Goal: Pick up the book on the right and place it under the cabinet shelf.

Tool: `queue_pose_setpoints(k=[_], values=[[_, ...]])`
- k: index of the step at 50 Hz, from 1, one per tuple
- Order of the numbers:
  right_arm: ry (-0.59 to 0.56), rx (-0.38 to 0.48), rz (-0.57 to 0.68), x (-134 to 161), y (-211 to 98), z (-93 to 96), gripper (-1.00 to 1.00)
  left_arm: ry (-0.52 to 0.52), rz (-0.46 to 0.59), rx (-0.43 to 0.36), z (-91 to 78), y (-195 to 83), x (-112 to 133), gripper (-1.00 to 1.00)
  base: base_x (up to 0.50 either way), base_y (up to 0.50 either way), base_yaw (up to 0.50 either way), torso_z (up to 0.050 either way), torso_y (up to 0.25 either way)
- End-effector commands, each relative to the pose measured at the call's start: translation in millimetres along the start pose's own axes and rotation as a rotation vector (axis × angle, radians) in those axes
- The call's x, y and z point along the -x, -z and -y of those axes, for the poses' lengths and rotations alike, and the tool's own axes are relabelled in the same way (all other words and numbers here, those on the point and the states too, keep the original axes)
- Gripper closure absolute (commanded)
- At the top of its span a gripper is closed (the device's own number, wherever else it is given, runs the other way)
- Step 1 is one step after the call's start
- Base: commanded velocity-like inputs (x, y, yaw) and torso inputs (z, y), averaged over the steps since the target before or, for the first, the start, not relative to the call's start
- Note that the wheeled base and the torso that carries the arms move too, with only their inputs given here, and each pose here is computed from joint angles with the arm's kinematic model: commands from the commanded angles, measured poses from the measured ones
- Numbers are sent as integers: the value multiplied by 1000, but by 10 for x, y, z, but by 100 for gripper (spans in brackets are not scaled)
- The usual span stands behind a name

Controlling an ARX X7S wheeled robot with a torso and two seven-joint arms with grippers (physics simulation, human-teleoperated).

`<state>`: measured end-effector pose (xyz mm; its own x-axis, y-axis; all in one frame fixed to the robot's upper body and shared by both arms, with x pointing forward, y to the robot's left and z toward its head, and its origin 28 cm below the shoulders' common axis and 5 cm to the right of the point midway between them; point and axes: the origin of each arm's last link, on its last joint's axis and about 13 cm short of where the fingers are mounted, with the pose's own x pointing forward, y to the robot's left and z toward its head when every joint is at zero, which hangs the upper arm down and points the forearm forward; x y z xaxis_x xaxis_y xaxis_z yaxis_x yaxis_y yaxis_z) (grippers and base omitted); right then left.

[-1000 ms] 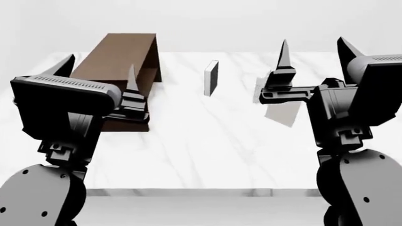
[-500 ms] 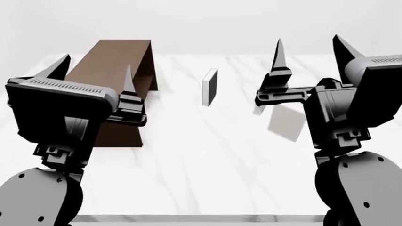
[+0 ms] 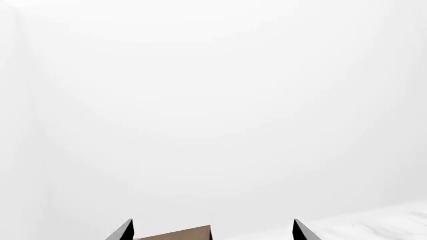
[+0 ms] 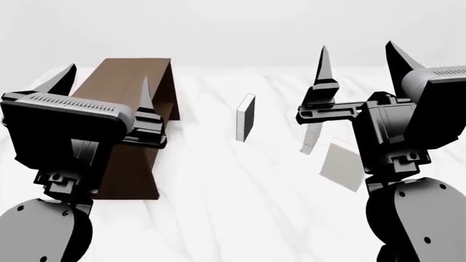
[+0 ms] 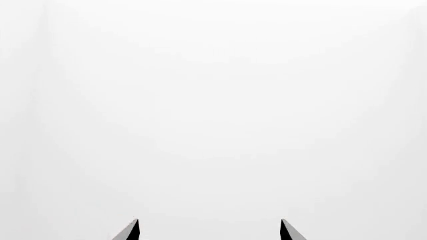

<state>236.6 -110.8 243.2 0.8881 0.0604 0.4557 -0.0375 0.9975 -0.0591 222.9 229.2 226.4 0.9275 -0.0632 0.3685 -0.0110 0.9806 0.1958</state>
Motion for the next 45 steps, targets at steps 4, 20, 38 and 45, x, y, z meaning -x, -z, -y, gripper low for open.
queue_pose_setpoints(k=[4,20,38,45], values=[[5,-9,-2,-4,16,12,-100,-10,4,-5,-15,-18,19,-100,339,0,0,0,0],[6,-11,-4,14,3,16,-100,-16,9,-5,-27,-30,39,-100,276,0,0,0,1],[4,-16,-6,31,-5,19,-100,-18,16,-12,-37,-63,55,-100,201,0,0,0,1],[2,-17,-7,34,-2,21,-100,-15,16,-14,-40,-65,54,-100,201,0,0,0,1]])
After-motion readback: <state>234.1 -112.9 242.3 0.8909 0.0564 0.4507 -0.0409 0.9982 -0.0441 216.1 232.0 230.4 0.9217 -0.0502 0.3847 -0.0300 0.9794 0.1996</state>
